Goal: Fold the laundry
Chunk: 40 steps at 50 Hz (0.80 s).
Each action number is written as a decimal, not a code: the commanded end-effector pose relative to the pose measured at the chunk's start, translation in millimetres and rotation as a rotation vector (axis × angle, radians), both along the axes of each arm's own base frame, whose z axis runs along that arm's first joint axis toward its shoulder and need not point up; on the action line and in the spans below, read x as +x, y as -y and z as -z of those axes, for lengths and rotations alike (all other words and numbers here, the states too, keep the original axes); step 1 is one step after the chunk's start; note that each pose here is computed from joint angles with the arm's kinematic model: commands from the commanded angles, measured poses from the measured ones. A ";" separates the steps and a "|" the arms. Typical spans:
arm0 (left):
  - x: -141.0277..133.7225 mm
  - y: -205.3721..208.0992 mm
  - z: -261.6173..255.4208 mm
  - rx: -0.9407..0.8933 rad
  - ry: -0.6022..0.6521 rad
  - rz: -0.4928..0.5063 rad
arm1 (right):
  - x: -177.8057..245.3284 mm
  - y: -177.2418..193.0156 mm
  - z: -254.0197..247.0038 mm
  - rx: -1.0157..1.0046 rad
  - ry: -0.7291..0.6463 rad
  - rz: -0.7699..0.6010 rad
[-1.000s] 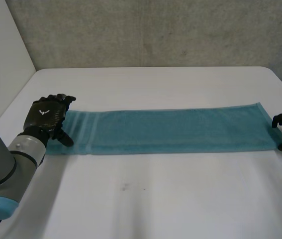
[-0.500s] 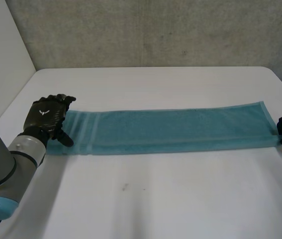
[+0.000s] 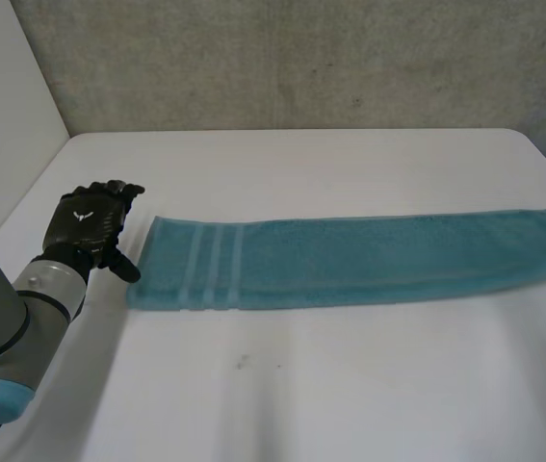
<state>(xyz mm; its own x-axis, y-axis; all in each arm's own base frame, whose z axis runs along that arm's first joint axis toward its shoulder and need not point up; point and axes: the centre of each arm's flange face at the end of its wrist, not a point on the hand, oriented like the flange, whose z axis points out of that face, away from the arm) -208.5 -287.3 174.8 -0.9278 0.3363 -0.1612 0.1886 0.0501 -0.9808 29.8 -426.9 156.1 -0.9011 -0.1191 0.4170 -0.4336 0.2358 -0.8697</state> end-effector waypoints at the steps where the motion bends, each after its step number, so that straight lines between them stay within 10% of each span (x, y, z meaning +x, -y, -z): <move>1: 2.0 2.3 -4.3 -0.014 -0.003 -0.008 | 123.1 -6.6 -43.2 -0.142 0.039 -0.257; 21: 49.2 34.3 -50.2 -0.158 -0.036 -0.166 | 431.8 -170.9 -48.2 -0.344 0.147 -0.981; 40: 45.9 32.2 -44.3 -0.142 -0.033 -0.153 | 486.0 -244.3 26.3 -0.253 0.145 -1.151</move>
<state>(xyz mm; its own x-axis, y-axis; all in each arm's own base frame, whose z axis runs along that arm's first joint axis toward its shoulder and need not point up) -159.7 -321.3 222.2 -0.9741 0.1548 -0.1648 0.1553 -0.0719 -0.9852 519.8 -175.4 130.0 -0.3300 -0.8288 0.4519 -0.1527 -0.4256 -0.8920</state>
